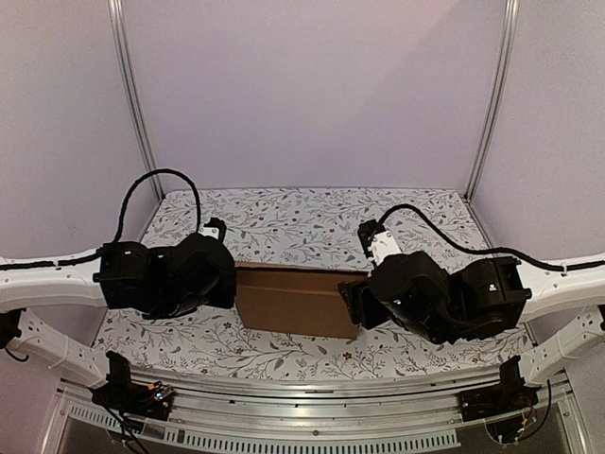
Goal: Fold the paper box
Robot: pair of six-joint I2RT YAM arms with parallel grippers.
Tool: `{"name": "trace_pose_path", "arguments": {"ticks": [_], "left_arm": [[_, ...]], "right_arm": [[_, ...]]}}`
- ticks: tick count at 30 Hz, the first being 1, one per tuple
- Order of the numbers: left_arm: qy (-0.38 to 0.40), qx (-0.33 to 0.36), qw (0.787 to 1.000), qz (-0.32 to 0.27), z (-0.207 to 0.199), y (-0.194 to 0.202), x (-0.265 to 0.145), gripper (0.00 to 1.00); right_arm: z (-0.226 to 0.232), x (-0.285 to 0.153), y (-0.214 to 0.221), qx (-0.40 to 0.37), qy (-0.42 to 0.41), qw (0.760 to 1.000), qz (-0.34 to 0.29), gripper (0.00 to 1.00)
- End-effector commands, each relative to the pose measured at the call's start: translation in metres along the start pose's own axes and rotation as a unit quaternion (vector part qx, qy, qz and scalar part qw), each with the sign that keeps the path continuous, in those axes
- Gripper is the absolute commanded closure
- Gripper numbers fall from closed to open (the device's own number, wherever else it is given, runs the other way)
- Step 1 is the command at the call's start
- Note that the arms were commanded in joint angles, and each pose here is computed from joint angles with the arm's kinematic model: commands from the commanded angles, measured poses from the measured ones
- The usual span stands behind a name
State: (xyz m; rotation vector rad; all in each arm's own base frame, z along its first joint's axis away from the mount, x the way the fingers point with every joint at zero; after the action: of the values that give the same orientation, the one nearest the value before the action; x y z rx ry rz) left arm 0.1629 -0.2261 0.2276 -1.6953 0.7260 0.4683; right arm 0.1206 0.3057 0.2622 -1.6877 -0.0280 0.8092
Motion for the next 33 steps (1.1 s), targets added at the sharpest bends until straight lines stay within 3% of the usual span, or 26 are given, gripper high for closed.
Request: {"name": "trace_pose_path", "arguments": {"ticks": [1, 5, 15, 20, 27, 30, 33], "left_arm": [[-0.010, 0.034, 0.998, 0.058, 0.003, 0.025, 0.006, 1.00], [-0.011, 0.032, 0.998, 0.060, 0.002, 0.027, 0.007, 1.00], [-0.010, 0.029, 0.998, 0.059, 0.000, 0.025, 0.006, 1.00], [-0.012, 0.031, 0.998, 0.061, -0.001, 0.026, 0.008, 0.99], [-0.005, 0.036, 0.997, 0.069, -0.003, 0.029, 0.010, 0.96], [-0.002, 0.040, 0.996, 0.076, -0.004, 0.032, 0.011, 0.89], [0.019, 0.051, 0.994, 0.091, -0.007, 0.037, 0.011, 0.72]], "right_arm": [[-0.004, -0.020, -0.039, -0.036, 0.003, 0.999, -0.036, 0.32], [0.005, -0.023, -0.070, -0.057, 0.016, 0.996, -0.066, 0.43], [0.041, 0.020, -0.098, -0.079, 0.008, 0.993, -0.087, 0.98], [0.049, 0.052, -0.083, -0.080, 0.014, 0.995, -0.064, 1.00], [0.061, 0.090, -0.023, -0.055, -0.007, 0.998, -0.005, 1.00], [0.061, 0.103, 0.012, -0.052, -0.004, 0.998, 0.033, 1.00], [0.059, 0.111, 0.037, -0.040, -0.003, 0.997, 0.060, 1.00]]}}
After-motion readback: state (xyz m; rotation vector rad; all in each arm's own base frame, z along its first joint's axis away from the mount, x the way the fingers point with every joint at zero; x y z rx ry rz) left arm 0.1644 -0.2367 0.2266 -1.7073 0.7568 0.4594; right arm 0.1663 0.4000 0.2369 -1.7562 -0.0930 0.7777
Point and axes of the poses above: each gripper's point midway between its finger pads, its own x axis out along the fingers, its own z axis along the line the jaws close on, y = z × x, the point moved 6 cm from there along -x, back along the fingers, and after that the axes turned 10 degrees about -x, right-handed, at the moved point
